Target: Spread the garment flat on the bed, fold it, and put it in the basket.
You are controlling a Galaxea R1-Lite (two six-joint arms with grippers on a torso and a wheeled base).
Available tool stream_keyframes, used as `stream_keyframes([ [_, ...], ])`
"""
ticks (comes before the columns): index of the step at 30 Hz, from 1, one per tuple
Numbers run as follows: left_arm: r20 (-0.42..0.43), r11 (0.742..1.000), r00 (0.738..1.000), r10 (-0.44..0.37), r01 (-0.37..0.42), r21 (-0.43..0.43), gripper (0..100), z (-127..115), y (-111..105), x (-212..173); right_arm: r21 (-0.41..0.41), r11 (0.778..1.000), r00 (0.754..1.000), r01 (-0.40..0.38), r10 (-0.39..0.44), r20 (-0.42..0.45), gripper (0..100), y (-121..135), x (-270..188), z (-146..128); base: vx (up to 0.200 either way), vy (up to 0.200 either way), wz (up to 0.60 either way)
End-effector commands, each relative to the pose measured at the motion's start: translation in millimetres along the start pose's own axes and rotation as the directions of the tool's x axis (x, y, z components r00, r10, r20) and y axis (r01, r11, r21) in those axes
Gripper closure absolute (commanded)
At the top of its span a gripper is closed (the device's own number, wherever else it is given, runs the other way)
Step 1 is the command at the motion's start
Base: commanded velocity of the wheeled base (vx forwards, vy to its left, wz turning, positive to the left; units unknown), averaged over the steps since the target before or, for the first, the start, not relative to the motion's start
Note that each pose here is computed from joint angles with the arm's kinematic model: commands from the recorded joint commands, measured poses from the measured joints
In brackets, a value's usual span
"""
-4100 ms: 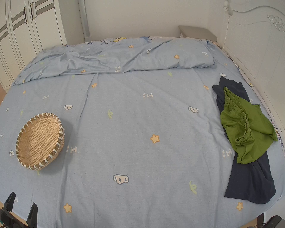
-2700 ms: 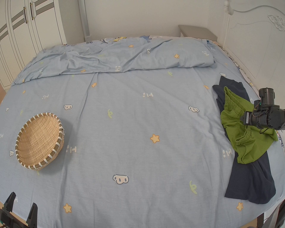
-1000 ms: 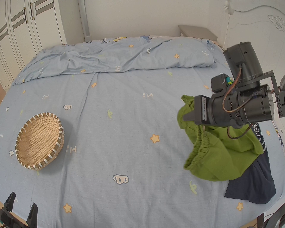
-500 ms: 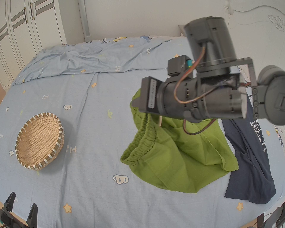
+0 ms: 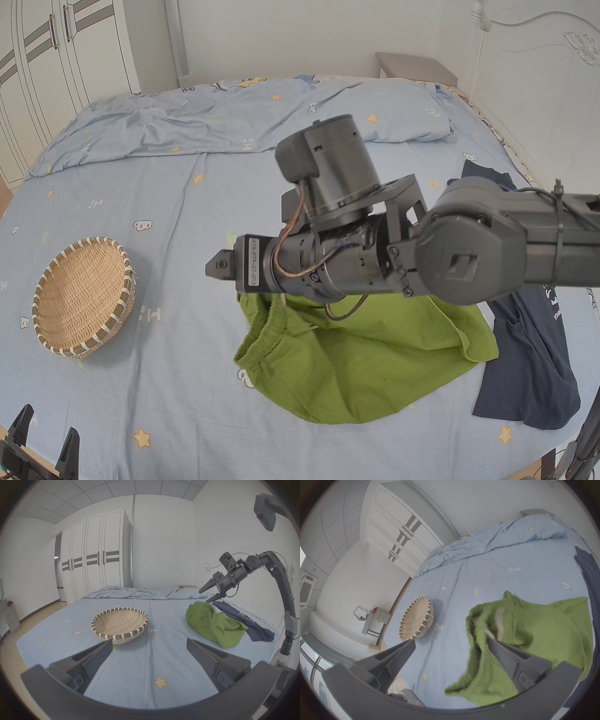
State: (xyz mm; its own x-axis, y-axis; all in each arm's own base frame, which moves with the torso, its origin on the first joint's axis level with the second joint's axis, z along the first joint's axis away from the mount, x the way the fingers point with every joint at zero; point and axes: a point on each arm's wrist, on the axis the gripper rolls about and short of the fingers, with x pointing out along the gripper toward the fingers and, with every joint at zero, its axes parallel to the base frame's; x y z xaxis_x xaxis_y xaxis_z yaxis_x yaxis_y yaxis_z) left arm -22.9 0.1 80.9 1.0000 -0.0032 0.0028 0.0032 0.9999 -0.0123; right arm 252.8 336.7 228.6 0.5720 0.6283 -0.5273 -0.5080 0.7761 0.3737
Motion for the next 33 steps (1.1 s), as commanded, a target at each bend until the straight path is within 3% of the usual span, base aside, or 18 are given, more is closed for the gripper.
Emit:
stream_keyframes([
  [1, 0.000, 1.000, 1.000, -0.001, 0.001, 0.002, 0, -5, 0, 0, -0.009, 1.000, 0.998, 0.024, -0.024, -0.050, 0, -3, 18, -12, 0.000, 0.000, 0.00],
  [11, 0.005, 1.000, 1.000, 0.005, -0.005, 0.011, 0, -4, 0, 0, -0.005, 0.997, 0.991, 0.071, -0.071, -0.114, 0, -11, 16, -14, 0.000, 0.000, 0.00],
  [14, 0.043, 1.000, 0.999, -0.007, 0.006, 0.003, 0, 5, 0, -3, 0.014, 0.996, 0.991, 0.088, -0.086, -0.107, 0, -19, 5, -9, 0.000, 0.000, 0.00],
  [16, 0.223, 0.993, 0.972, -0.068, 0.088, -0.082, 0, 73, -1, -27, 0.048, 0.995, 0.995, 0.084, -0.081, -0.055, 0, -34, -38, 9, 0.000, 0.000, 0.00],
  [18, 0.150, 0.981, 0.977, -0.151, 0.167, -0.102, 0, 98, -4, -25, 0.065, 0.996, 0.996, 0.068, -0.065, -0.057, 0, -44, -59, 9, 0.000, 0.000, 0.00],
  [20, 0.046, 0.955, 0.963, -0.264, 0.268, -0.124, 0, 110, -7, -16, 0.087, 0.996, 0.998, 0.033, -0.028, -0.062, 0, -55, -86, 8, 0.000, 0.000, 0.00],
  [22, -0.065, 0.920, 0.931, -0.359, 0.341, -0.191, 0, 115, -9, 6, 0.111, 0.994, 0.998, -0.006, 0.013, -0.064, 0, -68, -118, 3, 0.000, 0.000, 0.00],
  [23, -0.080, 0.914, 0.925, -0.372, 0.349, -0.205, 0, 116, -9, 9, 0.116, 0.993, 0.998, -0.010, 0.017, -0.065, 0, -70, -121, 2, 0.000, 0.000, 0.00],
  [25, -0.191, 0.872, 0.878, -0.439, 0.365, -0.326, 0, 119, -11, 41, 0.142, 0.988, 0.996, -0.058, 0.067, -0.059, 0, -89, -149, -7, 0.000, 0.000, 0.00],
  [26, -0.200, 0.868, 0.873, -0.445, 0.366, -0.337, 0, 120, -12, 45, 0.147, 0.987, 0.996, -0.062, 0.070, -0.056, 0, -92, -152, -7, 0.000, 0.000, 0.00],
  [28, -0.282, 0.828, 0.812, -0.511, 0.376, -0.416, 0, 115, -14, 78, 0.180, 0.979, 0.995, -0.091, 0.095, -0.016, 0, -113, -171, -19, 0.000, 0.000, 0.00],
  [29, -0.282, 0.828, 0.812, -0.511, 0.376, -0.416, 0, 115, -14, 78, 0.180, 0.979, 0.995, -0.091, 0.095, -0.016, 0, -113, -171, -19, 0.000, 0.000, 0.00],
  [30, -0.332, 0.788, 0.746, -0.576, 0.400, -0.468, 0, 104, -16, 95, 0.194, 0.974, 0.993, -0.121, 0.119, 0.024, 0, -129, -182, -33, 0.000, 0.000, 0.00],
  [31, -0.350, 0.760, 0.703, -0.619, 0.421, -0.495, 0, 99, -17, 104, 0.187, 0.970, 0.988, -0.152, 0.145, 0.053, 0, -136, -189, -41, 0.000, 0.000, 0.00],
  [32, -0.350, 0.760, 0.703, -0.619, 0.421, -0.495, 0, 99, -17, 104, 0.187, 0.970, 0.988, -0.152, 0.145, 0.053, 0, -136, -189, -41, 0.000, 0.000, 0.00],
  [33, -0.361, 0.708, 0.635, -0.683, 0.453, -0.542, 0, 90, -19, 119, 0.156, 0.965, 0.975, -0.210, 0.196, 0.106, 0, -147, -200, -54, 0.000, 0.000, 0.00],
])
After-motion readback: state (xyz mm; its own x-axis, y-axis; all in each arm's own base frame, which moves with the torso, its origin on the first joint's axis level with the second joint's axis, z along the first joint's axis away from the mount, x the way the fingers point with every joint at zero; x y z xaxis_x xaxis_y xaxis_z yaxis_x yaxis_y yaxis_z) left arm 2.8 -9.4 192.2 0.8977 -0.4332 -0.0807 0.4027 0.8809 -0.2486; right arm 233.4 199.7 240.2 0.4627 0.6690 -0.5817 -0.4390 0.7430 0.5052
